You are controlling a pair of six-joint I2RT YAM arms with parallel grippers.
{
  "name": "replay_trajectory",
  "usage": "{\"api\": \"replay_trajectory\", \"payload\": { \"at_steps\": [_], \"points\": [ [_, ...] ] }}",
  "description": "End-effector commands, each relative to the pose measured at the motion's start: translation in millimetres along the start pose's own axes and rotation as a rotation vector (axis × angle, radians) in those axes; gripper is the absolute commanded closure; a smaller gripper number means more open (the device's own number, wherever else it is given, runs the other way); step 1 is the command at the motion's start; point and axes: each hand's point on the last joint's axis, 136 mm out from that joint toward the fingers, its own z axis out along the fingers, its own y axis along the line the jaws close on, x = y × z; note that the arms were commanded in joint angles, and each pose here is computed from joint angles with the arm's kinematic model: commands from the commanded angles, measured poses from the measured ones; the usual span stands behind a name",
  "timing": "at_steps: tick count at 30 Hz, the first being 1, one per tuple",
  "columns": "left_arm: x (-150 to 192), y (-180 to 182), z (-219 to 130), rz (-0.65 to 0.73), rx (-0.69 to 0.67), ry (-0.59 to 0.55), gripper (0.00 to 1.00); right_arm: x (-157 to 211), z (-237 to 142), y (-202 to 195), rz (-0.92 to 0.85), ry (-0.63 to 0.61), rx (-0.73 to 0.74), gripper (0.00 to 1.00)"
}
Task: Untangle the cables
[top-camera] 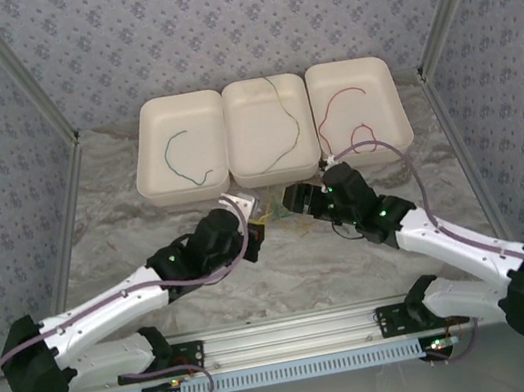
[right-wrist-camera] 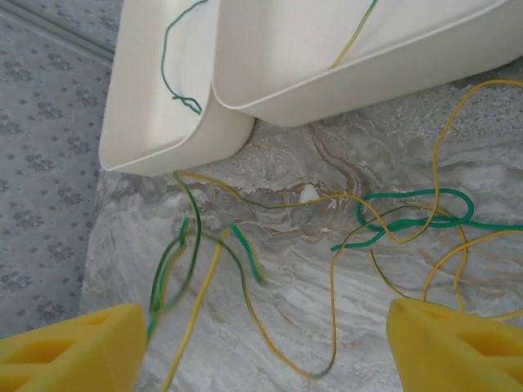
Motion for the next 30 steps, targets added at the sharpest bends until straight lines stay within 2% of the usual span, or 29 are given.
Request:
{"api": "replay_trajectory", "payload": {
  "at_steps": [1, 7, 8, 12, 17, 19, 23, 30],
  "points": [
    [-11, -5, -8, -0.005, -0.049, -0.073, 1.00, -10, 15, 23, 0.091, -0.017, -0.056, 0.18],
    [-2, -17, -17, 0.035, -0.039, -0.057, 1.00, -4, 40, 19, 0.156, 0.016, -0.044, 0.16],
    [-1, -18, -19, 0.046, -0.045, -0.057, 1.00, -2, 44, 17, 0.159, 0.024, -0.032, 0.21],
    [-8, -21, -35, 0.064, -0.044, -0.090, 1.00, 2, 57, 3, 0.168, 0.044, 0.013, 0.54],
    [-11, -18, -52, 0.055, -0.028, -0.134, 1.00, -5, 60, -12, 0.169, 0.018, 0.065, 0.81],
    [-10, -15, -57, 0.048, -0.024, -0.141, 1.00, -10, 58, -12, 0.162, 0.007, 0.076, 0.90],
    [-12, -11, -64, 0.041, -0.028, -0.159, 1.00, -21, 54, -13, 0.122, -0.015, 0.117, 1.00],
    [-15, -8, -68, 0.042, -0.044, -0.158, 1.00, -34, 51, -28, 0.101, -0.043, 0.173, 1.00]
  ]
}}
